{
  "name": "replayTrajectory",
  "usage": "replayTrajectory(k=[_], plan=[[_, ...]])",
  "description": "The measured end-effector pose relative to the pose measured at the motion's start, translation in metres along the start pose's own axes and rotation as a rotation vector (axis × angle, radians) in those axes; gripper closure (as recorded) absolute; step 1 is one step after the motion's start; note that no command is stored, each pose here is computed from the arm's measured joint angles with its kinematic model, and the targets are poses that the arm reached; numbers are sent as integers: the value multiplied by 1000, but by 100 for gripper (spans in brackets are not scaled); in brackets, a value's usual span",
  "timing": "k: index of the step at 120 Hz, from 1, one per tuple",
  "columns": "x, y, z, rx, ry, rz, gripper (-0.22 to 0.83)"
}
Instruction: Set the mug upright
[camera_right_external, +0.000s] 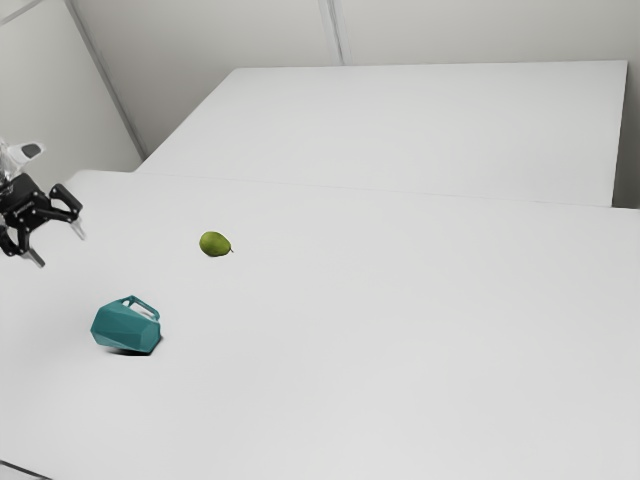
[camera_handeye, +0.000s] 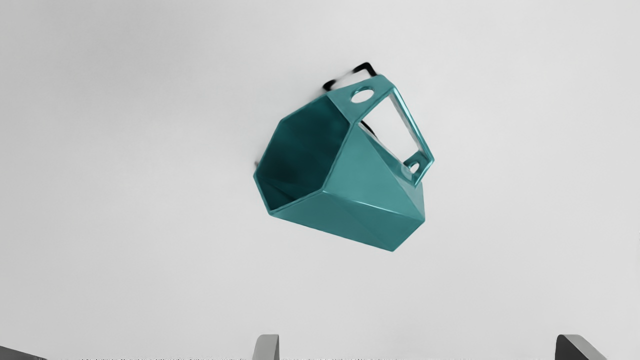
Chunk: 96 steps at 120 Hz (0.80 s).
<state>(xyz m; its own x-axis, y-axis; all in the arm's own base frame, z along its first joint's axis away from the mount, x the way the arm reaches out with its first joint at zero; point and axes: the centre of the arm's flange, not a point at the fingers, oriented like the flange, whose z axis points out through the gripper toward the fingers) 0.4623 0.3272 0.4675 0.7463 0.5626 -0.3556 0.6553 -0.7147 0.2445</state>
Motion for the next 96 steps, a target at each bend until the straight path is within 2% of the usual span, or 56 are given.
replayTrajectory(k=[14, 40, 96], plan=[[15, -14, 28, -38, -87, -20, 0], [41, -44, 69, -84, -183, -49, 0], [90, -51, 124, -214, -183, -36, 0]])
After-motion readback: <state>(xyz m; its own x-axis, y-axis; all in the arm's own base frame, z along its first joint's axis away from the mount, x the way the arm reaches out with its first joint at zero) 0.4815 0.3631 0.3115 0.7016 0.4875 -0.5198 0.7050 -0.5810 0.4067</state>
